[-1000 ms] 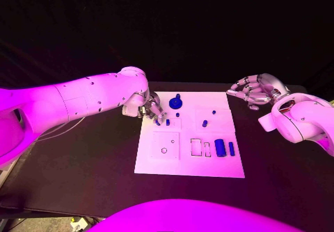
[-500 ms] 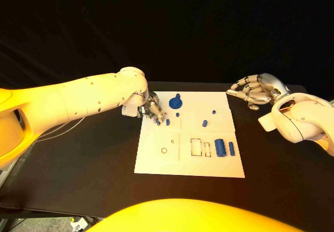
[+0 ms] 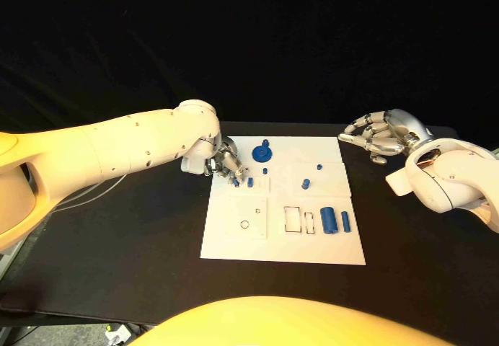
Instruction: Assemble the parts on the task board
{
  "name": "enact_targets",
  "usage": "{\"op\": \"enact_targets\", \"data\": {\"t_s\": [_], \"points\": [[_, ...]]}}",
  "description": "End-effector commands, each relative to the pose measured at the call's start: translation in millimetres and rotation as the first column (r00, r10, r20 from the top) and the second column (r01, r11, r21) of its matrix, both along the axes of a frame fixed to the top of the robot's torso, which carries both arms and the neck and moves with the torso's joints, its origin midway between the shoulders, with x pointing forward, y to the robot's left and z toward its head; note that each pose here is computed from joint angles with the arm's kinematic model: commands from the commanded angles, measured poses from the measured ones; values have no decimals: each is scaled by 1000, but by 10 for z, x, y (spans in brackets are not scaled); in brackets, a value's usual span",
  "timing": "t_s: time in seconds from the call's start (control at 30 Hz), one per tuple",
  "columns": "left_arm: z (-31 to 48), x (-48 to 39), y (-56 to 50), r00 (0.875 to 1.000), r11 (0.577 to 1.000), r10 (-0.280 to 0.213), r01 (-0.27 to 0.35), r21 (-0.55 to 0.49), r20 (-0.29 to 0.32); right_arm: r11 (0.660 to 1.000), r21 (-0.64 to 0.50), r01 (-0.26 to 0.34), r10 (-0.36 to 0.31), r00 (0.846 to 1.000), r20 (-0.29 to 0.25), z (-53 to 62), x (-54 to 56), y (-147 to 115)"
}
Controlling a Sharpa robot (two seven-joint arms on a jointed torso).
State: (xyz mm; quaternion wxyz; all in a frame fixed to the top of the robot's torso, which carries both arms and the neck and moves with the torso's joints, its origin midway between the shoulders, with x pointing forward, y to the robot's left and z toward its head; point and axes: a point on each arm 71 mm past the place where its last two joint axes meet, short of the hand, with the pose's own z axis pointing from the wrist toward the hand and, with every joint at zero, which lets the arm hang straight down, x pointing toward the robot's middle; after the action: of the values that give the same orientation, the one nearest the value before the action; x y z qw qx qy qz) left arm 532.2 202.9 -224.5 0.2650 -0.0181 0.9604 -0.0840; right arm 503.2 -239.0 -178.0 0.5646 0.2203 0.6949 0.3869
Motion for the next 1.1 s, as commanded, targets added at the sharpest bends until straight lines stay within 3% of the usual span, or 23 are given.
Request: {"op": "enact_targets", "data": {"t_s": [0.03, 0.57, 1.1], "points": [[-52, -26, -12, 1000, 1000, -7, 7, 5, -16, 1000, 0, -5, 5, 1000, 0, -2, -2, 8], [-50, -16, -14, 1000, 1000, 17, -17, -23, -9, 1000, 0, -6, 6, 1000, -1, -5, 1, 12], [-71, -53, -38, 998, 1000, -12, 10, -29, -67, 1000, 0, -9, 9, 1000, -3, -8, 2, 20]]}}
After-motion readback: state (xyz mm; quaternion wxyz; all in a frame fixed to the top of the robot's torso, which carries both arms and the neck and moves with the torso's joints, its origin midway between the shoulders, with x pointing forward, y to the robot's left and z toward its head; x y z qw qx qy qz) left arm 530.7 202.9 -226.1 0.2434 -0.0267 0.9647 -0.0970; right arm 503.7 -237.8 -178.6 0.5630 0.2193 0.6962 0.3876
